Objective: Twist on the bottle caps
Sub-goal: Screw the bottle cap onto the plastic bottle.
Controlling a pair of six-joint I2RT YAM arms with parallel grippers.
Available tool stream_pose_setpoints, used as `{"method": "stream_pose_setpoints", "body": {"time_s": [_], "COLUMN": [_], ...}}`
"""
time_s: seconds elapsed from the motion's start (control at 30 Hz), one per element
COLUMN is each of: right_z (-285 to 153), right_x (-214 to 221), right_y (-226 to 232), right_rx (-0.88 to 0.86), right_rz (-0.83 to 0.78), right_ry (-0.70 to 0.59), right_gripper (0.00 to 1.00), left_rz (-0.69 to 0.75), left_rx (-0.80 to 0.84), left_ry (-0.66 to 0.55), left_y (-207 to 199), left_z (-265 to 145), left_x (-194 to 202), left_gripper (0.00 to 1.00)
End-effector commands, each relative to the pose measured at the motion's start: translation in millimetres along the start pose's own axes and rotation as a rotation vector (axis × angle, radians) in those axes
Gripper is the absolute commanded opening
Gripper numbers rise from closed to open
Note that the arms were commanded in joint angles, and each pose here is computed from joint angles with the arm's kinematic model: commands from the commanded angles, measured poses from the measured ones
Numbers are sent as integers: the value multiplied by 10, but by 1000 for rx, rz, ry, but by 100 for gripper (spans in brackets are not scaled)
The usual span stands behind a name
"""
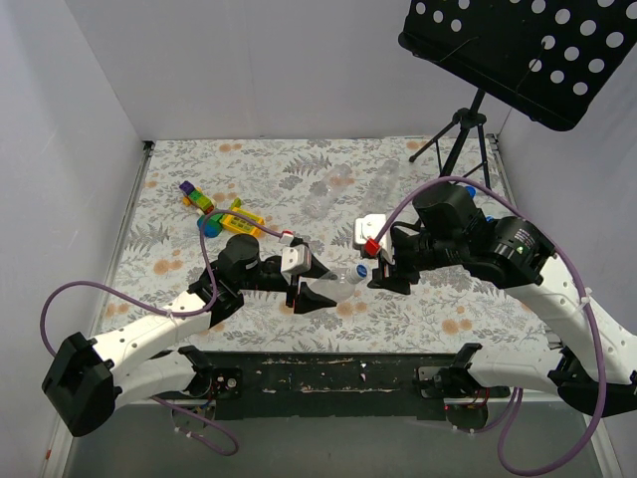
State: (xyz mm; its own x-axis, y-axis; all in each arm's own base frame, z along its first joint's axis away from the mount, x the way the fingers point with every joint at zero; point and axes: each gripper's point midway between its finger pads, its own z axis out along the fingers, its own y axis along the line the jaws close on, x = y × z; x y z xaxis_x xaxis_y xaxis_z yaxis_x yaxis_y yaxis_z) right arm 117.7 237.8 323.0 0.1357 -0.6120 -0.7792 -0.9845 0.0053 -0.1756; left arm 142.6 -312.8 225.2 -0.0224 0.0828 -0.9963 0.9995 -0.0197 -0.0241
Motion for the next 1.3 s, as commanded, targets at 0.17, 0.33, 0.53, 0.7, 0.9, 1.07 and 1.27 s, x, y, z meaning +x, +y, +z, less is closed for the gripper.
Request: {"method": "stream_pose_setpoints", "body": {"time_s": [0.17,0.33,0.53,0.7,0.9,1.07,1.27], "right_z": [69,113,157,204,271,350,435], "right_x": [-134,-114,-116,-98,-20,39,51], "right_y": [17,48,35,50,31,-89,-237], "right_rx": [-49,-78,-88,-115,-116,-37,107], "right_rz": [-104,-99,-95,-78,-17,140,500], "right_ry": [-62,-54,-46,-28,26,77,123], "right_gripper": [55,51,45,39,31,22,12], "left_rz": [20,20,19,17,38,84,162], "left_rx": [59,67,70,70,61,6,-138], "left_ry": [-45,-49,-48,-44,-43,-70,-102], "left_y": [-84,-100,-101,-97,-83,-23,173], "left_z": [-2,-4,-1,3,-7,-41,-125], "left_x": [-233,-246,-244,-238,-243,-282,-314], "left_gripper": [11,12,11,12,12,12,16]}}
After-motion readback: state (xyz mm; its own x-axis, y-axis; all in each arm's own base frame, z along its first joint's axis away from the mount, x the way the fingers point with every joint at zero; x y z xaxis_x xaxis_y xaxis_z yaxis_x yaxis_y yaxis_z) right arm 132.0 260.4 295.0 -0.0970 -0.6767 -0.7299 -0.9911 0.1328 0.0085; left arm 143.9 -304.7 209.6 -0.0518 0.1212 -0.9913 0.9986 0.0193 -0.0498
